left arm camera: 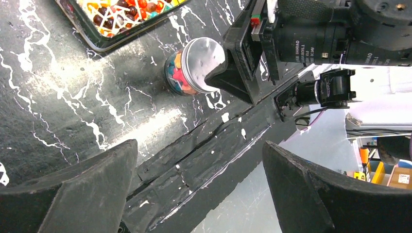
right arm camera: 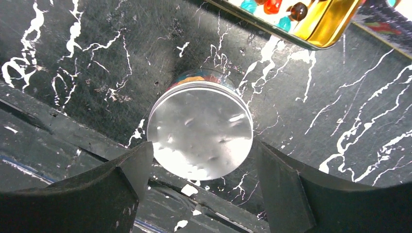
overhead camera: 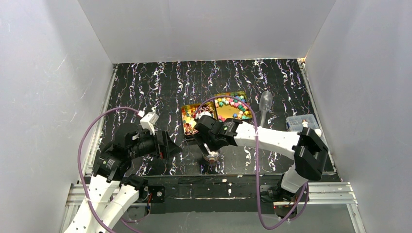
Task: Pack the candies
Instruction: Screw the bottle lid onto the packing bottle.
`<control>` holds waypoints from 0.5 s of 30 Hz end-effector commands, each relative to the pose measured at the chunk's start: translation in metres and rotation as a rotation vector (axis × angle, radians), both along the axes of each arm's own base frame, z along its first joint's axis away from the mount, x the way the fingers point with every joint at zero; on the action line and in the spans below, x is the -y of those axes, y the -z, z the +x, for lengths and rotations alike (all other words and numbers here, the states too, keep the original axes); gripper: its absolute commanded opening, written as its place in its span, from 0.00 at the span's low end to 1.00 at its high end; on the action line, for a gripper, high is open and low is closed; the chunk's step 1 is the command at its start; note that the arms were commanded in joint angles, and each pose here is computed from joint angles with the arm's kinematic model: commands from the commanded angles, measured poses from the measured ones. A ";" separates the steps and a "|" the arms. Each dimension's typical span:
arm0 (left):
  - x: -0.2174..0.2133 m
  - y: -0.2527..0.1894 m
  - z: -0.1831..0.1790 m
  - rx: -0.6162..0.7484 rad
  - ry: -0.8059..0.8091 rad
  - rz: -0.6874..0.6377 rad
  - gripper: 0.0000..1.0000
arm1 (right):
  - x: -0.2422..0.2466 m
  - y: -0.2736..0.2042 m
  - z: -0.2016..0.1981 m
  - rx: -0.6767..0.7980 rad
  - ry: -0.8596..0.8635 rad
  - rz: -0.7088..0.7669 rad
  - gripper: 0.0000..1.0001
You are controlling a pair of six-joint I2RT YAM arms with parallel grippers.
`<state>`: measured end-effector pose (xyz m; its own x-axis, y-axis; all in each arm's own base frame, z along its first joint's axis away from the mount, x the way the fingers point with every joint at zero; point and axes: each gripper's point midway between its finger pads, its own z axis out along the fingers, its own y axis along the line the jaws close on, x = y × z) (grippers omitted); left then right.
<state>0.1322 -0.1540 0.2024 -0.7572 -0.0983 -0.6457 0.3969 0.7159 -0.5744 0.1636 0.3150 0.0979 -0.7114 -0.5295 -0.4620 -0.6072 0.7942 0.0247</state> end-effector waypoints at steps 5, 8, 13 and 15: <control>0.014 -0.030 0.001 0.050 0.069 0.010 0.99 | 0.002 -0.055 0.011 0.110 0.019 0.107 0.88; 0.023 -0.031 -0.001 0.050 0.103 0.043 0.99 | 0.008 -0.062 0.013 0.125 0.029 0.122 0.89; 0.037 -0.026 -0.005 0.059 0.141 0.117 0.99 | 0.026 -0.071 0.019 0.154 0.057 0.123 0.92; 0.044 -0.025 -0.005 0.078 0.147 0.160 0.99 | 0.036 -0.076 0.024 0.169 0.077 0.127 0.93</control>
<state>0.1197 -0.1922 0.2186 -0.7485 0.0982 -0.6558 0.5296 0.6838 -0.5020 0.1747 0.2993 0.1540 -0.6733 -0.4461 -0.5897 -0.5820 0.8117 0.0504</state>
